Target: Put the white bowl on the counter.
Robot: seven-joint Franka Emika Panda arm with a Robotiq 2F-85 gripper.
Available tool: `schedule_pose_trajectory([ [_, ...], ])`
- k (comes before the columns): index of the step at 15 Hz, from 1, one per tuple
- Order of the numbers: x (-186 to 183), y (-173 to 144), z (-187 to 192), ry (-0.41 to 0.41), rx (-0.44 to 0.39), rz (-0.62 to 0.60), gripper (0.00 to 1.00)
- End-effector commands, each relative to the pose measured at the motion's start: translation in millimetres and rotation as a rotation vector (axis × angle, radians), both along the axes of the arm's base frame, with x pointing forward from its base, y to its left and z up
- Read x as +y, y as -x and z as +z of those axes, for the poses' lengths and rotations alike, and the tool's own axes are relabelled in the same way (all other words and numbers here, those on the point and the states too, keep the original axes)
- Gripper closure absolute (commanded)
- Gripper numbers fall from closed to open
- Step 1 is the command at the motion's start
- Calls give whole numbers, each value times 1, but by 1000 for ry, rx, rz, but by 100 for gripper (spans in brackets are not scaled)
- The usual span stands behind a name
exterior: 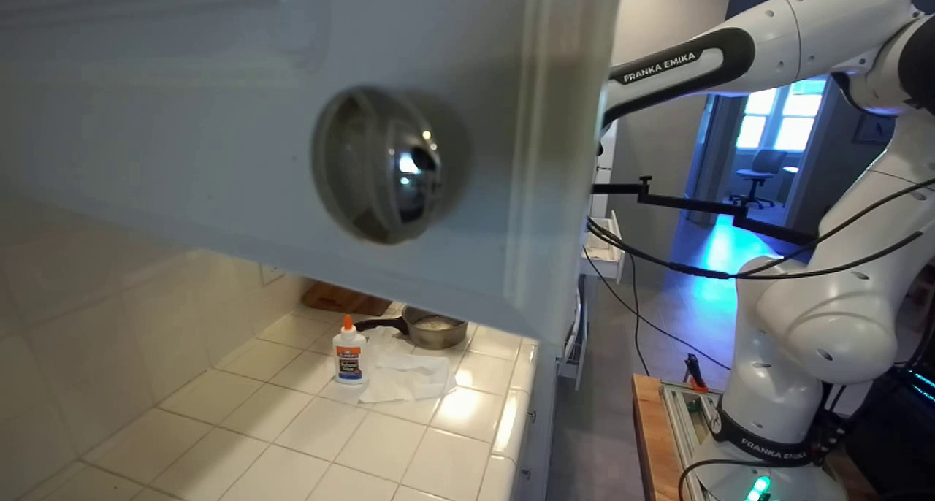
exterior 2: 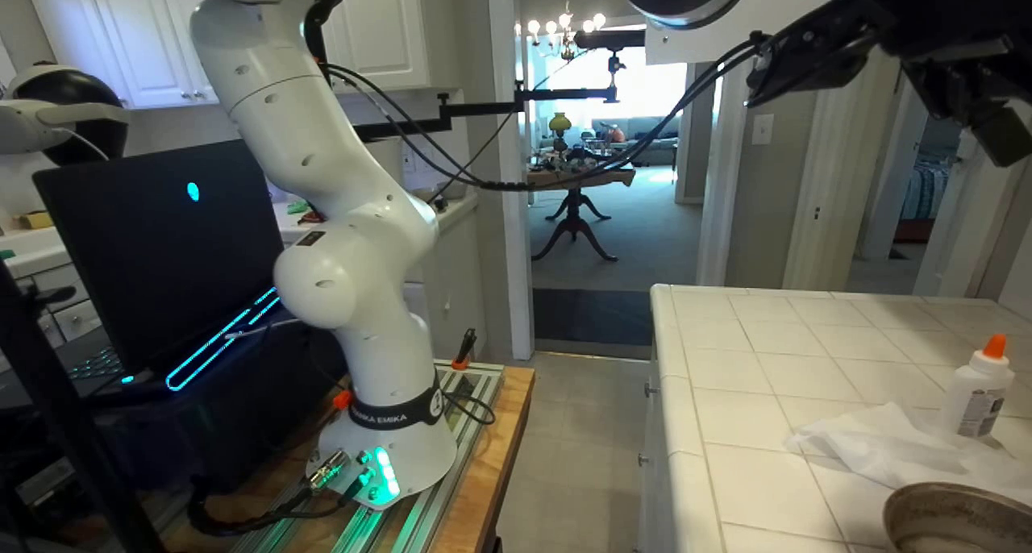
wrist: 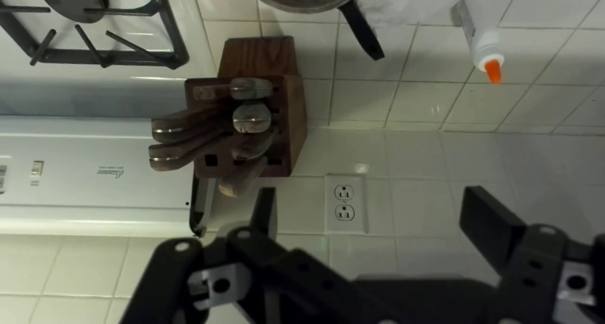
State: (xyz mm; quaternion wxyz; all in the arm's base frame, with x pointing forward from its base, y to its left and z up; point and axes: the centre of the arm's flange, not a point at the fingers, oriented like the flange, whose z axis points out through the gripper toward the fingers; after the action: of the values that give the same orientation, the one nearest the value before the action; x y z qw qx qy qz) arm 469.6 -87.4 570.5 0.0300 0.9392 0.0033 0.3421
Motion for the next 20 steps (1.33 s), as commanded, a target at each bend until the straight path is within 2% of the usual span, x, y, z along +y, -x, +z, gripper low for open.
schedule_pose_trajectory([
  [1, 0, 2, 19, 1, -2, -27, 0],
  [12, -6, -8, 70, 29, 79, 15, 0],
  [16, -6, -11, 87, 69, 68, 36, 0],
  [20, -7, -18, 101, 95, 9, 55, 0],
])
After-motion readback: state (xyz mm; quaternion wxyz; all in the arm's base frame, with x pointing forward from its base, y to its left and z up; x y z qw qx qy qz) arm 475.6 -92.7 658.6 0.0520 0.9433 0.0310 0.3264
